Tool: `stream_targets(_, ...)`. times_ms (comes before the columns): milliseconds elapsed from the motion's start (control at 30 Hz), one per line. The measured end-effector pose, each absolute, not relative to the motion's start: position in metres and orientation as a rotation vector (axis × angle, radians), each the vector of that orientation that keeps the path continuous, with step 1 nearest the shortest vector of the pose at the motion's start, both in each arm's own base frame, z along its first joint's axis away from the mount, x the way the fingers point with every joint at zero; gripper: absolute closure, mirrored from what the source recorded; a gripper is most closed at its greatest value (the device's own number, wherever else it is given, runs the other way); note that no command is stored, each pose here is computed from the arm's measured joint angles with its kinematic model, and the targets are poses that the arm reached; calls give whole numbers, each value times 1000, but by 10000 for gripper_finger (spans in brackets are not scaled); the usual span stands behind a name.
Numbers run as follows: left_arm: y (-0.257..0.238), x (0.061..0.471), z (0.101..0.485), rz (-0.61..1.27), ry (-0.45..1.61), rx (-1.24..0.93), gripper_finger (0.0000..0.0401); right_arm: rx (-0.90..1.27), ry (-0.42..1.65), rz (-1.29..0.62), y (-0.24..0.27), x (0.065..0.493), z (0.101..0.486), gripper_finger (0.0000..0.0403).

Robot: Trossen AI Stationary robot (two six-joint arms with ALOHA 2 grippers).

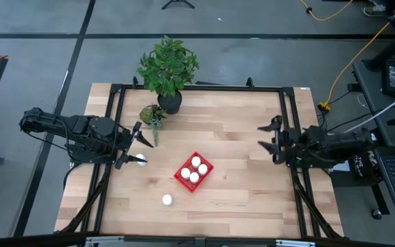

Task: Pick and place pill bottles into a basket
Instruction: Put the top white medicine bottle into the red bin

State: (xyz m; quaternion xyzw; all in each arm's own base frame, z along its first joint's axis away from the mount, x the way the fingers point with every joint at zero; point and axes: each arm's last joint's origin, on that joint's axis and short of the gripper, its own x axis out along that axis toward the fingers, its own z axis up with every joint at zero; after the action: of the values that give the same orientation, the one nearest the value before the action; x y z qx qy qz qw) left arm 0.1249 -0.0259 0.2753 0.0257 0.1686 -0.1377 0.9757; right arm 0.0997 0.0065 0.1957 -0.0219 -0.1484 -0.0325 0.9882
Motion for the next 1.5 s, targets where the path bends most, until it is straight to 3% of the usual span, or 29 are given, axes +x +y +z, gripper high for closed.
stream_targets(267,-26,125,275,-278,339,55,130,-34,-456,-132,0,87,208,139)
stream_targets(567,-26,125,276,-276,337,58,130,-38,-426,-129,0,89,206,139)
stream_targets(667,-26,125,276,-274,335,74,130,-44,-372,-127,0,91,201,139)
stream_targets(867,-26,125,276,-275,334,82,130,-83,-37,-109,1,97,170,139)
stream_targets(1500,-27,128,282,-289,266,80,130,-84,-29,-94,1,99,169,139)
